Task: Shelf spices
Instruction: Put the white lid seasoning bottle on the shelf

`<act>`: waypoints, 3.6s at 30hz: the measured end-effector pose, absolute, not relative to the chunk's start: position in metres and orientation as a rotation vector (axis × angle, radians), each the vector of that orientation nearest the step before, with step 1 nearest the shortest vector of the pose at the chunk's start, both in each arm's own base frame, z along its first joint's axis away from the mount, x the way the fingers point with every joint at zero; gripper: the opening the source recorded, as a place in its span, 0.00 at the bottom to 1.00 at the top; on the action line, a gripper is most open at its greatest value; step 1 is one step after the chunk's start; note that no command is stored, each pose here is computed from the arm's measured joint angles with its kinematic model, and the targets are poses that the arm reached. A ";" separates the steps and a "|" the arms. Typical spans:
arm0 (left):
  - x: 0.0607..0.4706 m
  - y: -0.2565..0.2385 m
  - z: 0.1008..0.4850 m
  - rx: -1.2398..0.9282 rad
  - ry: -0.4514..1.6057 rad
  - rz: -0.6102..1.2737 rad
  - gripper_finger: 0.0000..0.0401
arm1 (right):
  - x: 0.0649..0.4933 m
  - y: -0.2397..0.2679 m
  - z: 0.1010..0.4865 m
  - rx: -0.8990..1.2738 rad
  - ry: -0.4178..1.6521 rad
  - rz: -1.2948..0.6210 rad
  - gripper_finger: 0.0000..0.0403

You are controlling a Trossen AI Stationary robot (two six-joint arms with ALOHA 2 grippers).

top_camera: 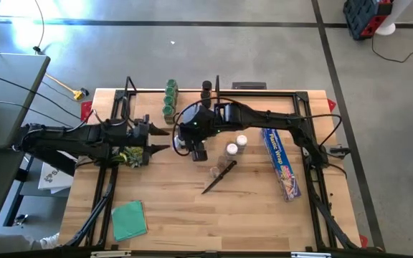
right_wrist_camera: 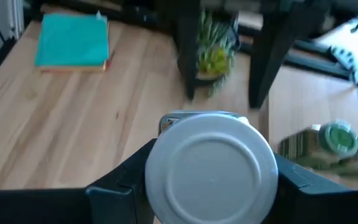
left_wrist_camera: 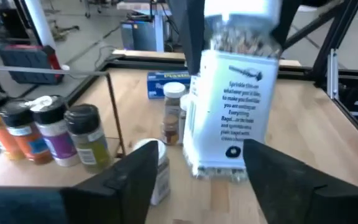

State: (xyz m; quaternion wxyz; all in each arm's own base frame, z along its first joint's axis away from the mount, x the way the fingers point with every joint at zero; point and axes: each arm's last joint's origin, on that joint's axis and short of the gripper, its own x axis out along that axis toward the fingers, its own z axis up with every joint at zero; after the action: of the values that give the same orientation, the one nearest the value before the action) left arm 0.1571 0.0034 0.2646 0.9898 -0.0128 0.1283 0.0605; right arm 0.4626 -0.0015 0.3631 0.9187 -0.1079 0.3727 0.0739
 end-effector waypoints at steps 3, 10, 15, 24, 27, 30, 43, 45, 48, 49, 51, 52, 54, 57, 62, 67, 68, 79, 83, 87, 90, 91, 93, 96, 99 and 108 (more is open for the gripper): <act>0.164 0.001 0.262 -0.022 0.274 0.104 0.63 | 0.464 -0.001 0.365 -0.232 0.740 0.154 0.46; 0.156 -0.003 0.265 0.000 0.260 0.054 0.67 | 0.466 -0.008 0.367 -0.214 0.719 0.087 0.46; 0.158 -0.004 0.265 0.039 0.261 0.076 0.67 | 0.469 -0.009 0.366 -0.215 0.712 0.071 0.46; 0.179 -0.002 0.260 0.091 0.246 0.185 0.67 | 0.481 -0.019 0.349 -0.203 0.726 0.054 0.46; 0.183 -0.001 0.256 0.103 0.272 0.208 0.66 | 0.483 -0.021 0.345 -0.186 0.726 0.065 0.46; 0.185 -0.002 0.253 0.079 0.288 0.207 0.62 | 0.484 -0.021 0.346 -0.201 0.710 0.080 0.46; 0.174 -0.009 0.269 0.065 0.207 0.195 0.47 | 0.466 -0.016 0.359 -0.220 0.761 0.171 0.68; 0.166 -0.010 0.281 0.056 0.127 0.183 0.47 | 0.451 -0.015 0.375 -0.206 0.772 0.132 0.72; 0.153 -0.012 0.300 0.059 -0.029 0.156 0.47 | 0.431 -0.016 0.398 -0.169 0.757 0.102 0.73; 0.148 -0.012 0.308 0.064 -0.103 0.135 0.47 | 0.428 -0.016 0.402 -0.163 0.744 0.100 0.73; 0.141 -0.013 0.321 0.070 -0.237 0.083 0.47 | 0.432 -0.014 0.400 -0.156 0.728 0.114 0.73; 0.140 -0.013 0.326 0.074 -0.286 0.061 0.47 | 0.436 -0.012 0.395 -0.158 0.712 0.123 0.73; 0.137 -0.014 0.333 0.074 -0.360 0.028 0.47 | 0.447 -0.006 0.381 -0.164 0.676 0.141 0.73; 0.139 -0.016 0.335 0.077 -0.392 -0.007 0.47 | 0.470 0.001 0.355 -0.175 0.521 0.151 0.74; 0.138 -0.016 0.335 0.068 -0.397 -0.042 0.47 | 0.490 0.003 0.330 -0.182 0.220 0.028 0.74; 0.127 -0.015 0.343 0.086 -0.479 -0.047 0.47 | 0.490 0.028 0.343 -0.259 0.023 -0.090 0.74; 0.125 -0.015 0.346 0.093 -0.508 -0.043 0.47 | 0.490 0.033 0.345 -0.280 0.003 -0.099 0.74; 0.130 -0.018 0.352 0.090 -0.603 -0.110 0.47 | 0.484 0.053 0.370 -0.317 -0.253 -0.136 0.74; 0.141 -0.019 0.348 0.089 -0.583 -0.113 0.47 | 0.484 0.051 0.370 -0.274 -0.262 -0.109 0.74; 0.149 -0.020 0.345 0.090 -0.570 -0.112 0.47 | 0.485 0.051 0.370 -0.244 -0.262 -0.100 0.74; 0.154 -0.021 0.344 0.089 -0.571 -0.113 0.47 | 0.485 0.049 0.369 -0.236 -0.257 -0.104 0.74; 0.154 -0.021 0.344 0.088 -0.576 -0.113 0.47 | 0.485 0.049 0.369 -0.235 -0.255 -0.103 0.73; 0.155 -0.021 0.344 0.079 -0.575 -0.115 0.47 | 0.485 0.049 0.368 -0.224 -0.251 -0.102 0.70; 0.156 -0.021 0.344 0.074 -0.569 -0.119 0.47 | 0.486 0.049 0.367 -0.224 -0.240 -0.100 0.63; 0.157 -0.021 0.343 0.076 -0.560 -0.119 0.47 | 0.486 0.050 0.367 -0.225 -0.237 -0.098 0.51; 0.151 -0.020 0.337 0.104 -0.452 -0.111 0.47 | 0.486 0.050 0.359 -0.204 -0.132 -0.085 0.45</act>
State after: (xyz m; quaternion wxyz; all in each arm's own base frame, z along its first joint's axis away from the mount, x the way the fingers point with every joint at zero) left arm 0.1513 -0.0204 0.3366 0.9717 0.0514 -0.2239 -0.0551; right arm 0.4861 0.0496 0.3592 0.9917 -0.1019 -0.0658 -0.0423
